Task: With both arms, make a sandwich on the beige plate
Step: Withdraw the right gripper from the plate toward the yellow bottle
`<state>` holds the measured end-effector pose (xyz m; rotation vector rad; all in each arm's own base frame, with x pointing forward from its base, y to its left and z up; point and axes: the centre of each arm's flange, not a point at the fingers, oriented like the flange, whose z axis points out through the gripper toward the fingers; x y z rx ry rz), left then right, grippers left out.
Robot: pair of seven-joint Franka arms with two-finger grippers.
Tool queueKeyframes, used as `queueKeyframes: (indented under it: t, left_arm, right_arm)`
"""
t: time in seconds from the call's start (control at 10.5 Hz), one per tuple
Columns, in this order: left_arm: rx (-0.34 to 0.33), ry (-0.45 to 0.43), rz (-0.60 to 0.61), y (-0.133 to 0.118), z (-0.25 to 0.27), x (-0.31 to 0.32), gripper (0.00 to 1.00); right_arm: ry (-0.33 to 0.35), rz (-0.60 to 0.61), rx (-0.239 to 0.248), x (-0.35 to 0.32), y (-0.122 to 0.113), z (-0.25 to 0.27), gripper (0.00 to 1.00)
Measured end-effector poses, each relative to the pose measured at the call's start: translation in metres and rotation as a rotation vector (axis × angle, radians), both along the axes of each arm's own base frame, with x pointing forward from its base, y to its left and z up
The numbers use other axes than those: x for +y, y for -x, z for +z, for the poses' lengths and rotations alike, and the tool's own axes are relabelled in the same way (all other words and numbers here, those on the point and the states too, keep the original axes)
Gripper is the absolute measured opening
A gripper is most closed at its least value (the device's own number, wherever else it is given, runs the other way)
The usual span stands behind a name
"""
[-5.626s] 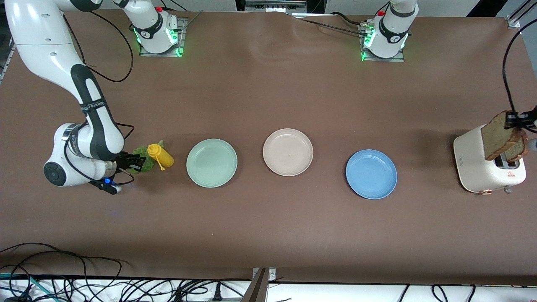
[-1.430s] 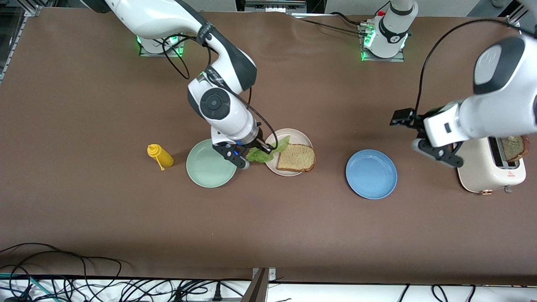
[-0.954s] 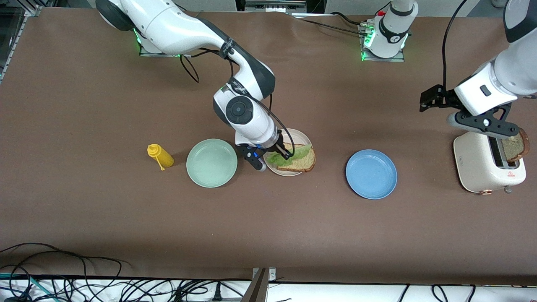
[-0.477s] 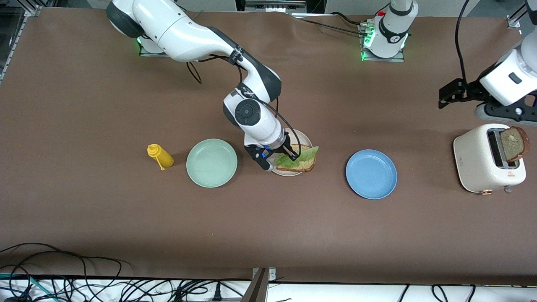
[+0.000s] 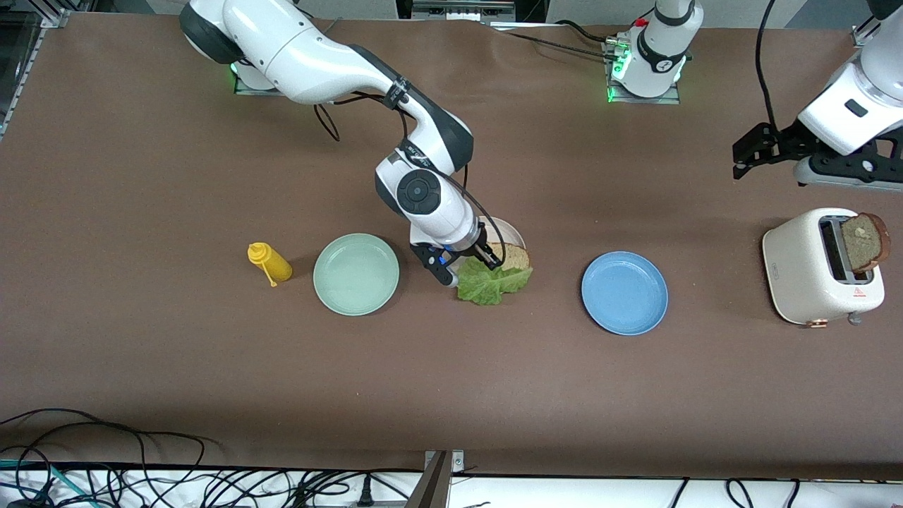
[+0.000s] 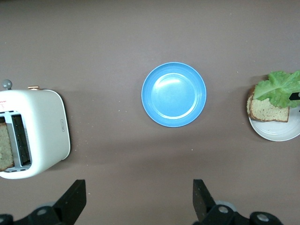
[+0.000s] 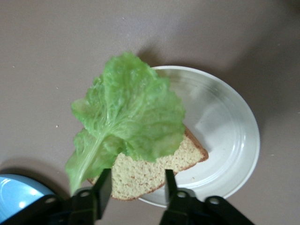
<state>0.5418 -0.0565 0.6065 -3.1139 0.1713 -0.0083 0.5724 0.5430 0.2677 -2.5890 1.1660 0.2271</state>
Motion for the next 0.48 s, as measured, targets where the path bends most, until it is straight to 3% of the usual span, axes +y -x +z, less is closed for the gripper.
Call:
queueKeyframes:
  t: [0.29, 0.48]
  left_arm:
    - [0.004, 0.042, 0.064, 0.001, -0.002, -0.002, 1.00]
    - [0.005, 0.049, 0.080, 0.001, -0.002, 0.005, 1.00]
  right_arm:
    - [0.041, -0.015, 0.031, -0.028, -0.019, 0.042, 1.00]
    - [0.072, 0.004, 0.040, -0.061, -0.035, 0.078, 1.00]
